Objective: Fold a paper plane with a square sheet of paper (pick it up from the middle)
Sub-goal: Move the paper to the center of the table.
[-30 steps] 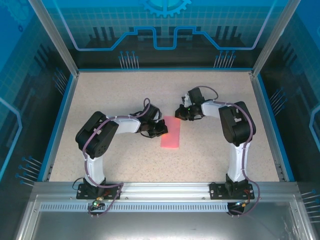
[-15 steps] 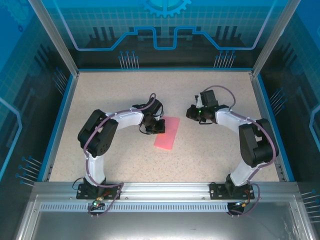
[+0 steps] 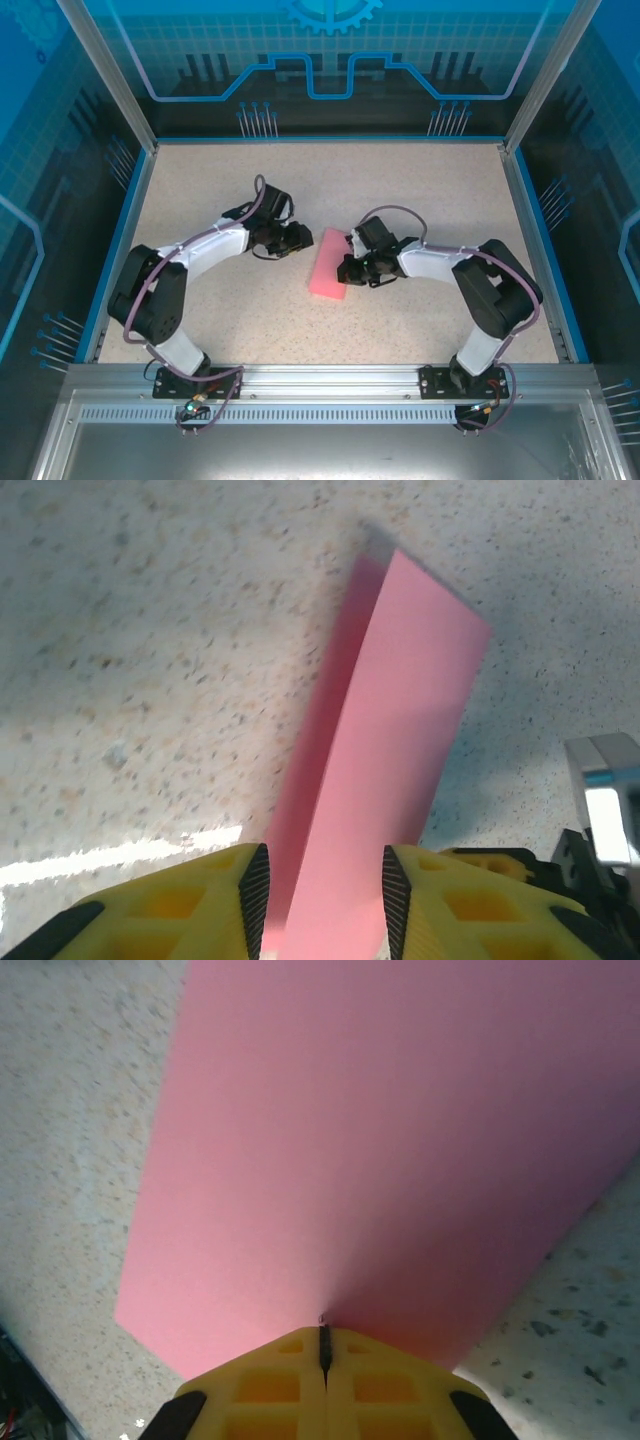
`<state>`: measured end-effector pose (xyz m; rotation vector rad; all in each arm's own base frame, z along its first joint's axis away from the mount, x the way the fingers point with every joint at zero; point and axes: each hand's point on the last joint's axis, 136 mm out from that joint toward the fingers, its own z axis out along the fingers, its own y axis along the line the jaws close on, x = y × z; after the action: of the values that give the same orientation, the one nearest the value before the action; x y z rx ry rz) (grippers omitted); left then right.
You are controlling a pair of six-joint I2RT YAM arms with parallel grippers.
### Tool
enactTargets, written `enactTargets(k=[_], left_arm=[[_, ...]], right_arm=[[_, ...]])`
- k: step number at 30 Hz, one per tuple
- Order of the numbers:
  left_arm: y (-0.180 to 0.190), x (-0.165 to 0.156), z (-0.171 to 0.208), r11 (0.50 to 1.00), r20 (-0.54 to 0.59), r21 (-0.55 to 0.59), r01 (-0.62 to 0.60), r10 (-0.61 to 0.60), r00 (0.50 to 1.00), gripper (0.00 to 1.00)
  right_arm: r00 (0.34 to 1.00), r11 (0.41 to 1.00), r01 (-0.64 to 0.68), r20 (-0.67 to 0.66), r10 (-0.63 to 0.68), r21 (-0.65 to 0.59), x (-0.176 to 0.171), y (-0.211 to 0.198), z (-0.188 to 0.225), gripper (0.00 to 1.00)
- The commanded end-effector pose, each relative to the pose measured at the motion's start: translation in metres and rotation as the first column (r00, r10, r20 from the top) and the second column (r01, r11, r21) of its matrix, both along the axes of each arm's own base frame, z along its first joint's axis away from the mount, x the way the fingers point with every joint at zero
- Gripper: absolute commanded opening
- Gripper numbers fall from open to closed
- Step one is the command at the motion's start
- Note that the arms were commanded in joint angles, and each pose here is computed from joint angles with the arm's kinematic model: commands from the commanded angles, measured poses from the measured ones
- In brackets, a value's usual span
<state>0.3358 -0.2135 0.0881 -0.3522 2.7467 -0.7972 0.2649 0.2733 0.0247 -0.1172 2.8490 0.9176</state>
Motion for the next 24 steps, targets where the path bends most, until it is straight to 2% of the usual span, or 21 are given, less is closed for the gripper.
enactTargets(k=[1,7,12,16,21,24], left_arm=[[0.010,-0.012,-0.004,0.998,-0.024,0.005,-0.068,0.068,0.997,0.38],[0.021,-0.029,-0.011,0.990,-0.028,-0.023,-0.140,0.139,0.990,0.38],[0.028,-0.038,-0.016,0.982,-0.033,-0.037,-0.187,0.186,0.982,0.37],[0.031,-0.041,-0.017,0.975,-0.030,-0.046,-0.216,0.215,0.976,0.36],[0.029,-0.042,-0.016,0.967,-0.021,-0.076,-0.245,0.244,0.970,0.31],[0.021,-0.042,-0.013,0.966,-0.015,-0.097,-0.240,0.240,0.971,0.29]], right_arm=[[1.000,1.000,0.005,-0.030,-0.006,-0.022,-0.006,0.007,-0.012,0.02],[0.994,0.998,0.059,-0.090,-0.061,-0.025,-0.012,0.024,-0.032,0.02],[0.984,0.990,0.135,-0.121,-0.130,0.032,-0.001,0.062,-0.031,0.02],[0.983,0.986,0.145,-0.125,-0.134,0.086,0.011,0.087,-0.020,0.02],[0.988,0.978,0.155,-0.034,-0.151,0.140,0.040,0.071,0.015,0.02],[0.991,0.984,0.134,0.010,-0.136,0.117,0.056,0.049,0.024,0.03]])
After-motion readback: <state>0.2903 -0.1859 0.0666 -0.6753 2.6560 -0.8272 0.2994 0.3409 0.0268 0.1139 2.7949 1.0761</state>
